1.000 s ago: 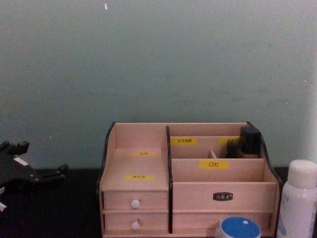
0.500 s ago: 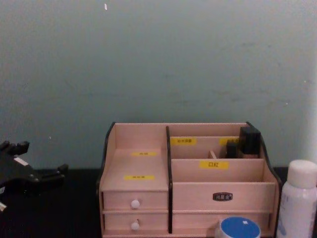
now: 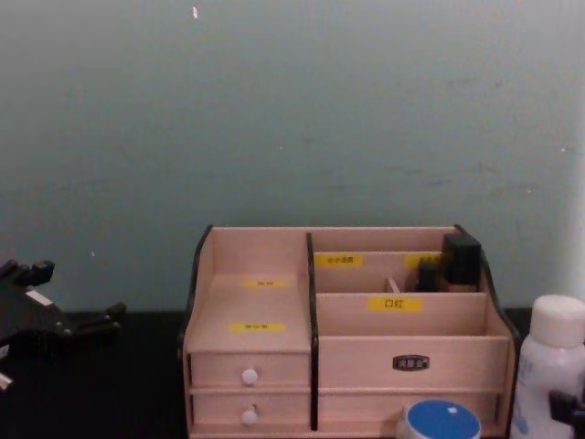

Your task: Pick up the facial cleanser and watermelon frost from the table and place them into the tiered storage box.

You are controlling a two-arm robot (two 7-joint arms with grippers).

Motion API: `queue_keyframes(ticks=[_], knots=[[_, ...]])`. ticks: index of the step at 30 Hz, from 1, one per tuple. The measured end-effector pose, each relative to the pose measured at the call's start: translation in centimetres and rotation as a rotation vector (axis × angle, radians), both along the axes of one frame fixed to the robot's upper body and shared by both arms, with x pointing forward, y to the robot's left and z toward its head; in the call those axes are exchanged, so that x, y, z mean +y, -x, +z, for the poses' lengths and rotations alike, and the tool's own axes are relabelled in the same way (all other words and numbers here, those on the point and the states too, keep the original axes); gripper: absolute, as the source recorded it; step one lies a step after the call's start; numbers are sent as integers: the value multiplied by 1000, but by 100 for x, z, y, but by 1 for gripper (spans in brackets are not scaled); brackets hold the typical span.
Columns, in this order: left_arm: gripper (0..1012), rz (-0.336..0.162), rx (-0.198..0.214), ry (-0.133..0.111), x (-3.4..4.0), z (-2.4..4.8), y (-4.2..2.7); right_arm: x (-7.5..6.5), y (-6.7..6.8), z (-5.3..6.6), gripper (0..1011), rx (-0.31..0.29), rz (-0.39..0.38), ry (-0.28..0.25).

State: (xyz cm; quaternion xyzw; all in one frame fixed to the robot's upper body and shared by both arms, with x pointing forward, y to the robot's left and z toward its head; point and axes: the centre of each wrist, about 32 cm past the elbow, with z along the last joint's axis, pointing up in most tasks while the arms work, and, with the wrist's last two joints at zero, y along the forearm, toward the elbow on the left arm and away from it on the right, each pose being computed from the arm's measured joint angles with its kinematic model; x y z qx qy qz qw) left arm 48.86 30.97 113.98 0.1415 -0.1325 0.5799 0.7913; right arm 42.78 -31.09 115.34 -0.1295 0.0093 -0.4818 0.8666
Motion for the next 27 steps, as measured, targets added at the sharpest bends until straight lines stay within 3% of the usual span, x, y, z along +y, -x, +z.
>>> queue_keyframes(ticks=[14, 27], knots=[[1001, 0, 0, 0, 0, 0, 0, 160, -201, -70, 1002, -5, 4, -40], [1002, 0, 0, 0, 0, 0, 0, 179, -241, -88, 1002, -7, 3, -41]])
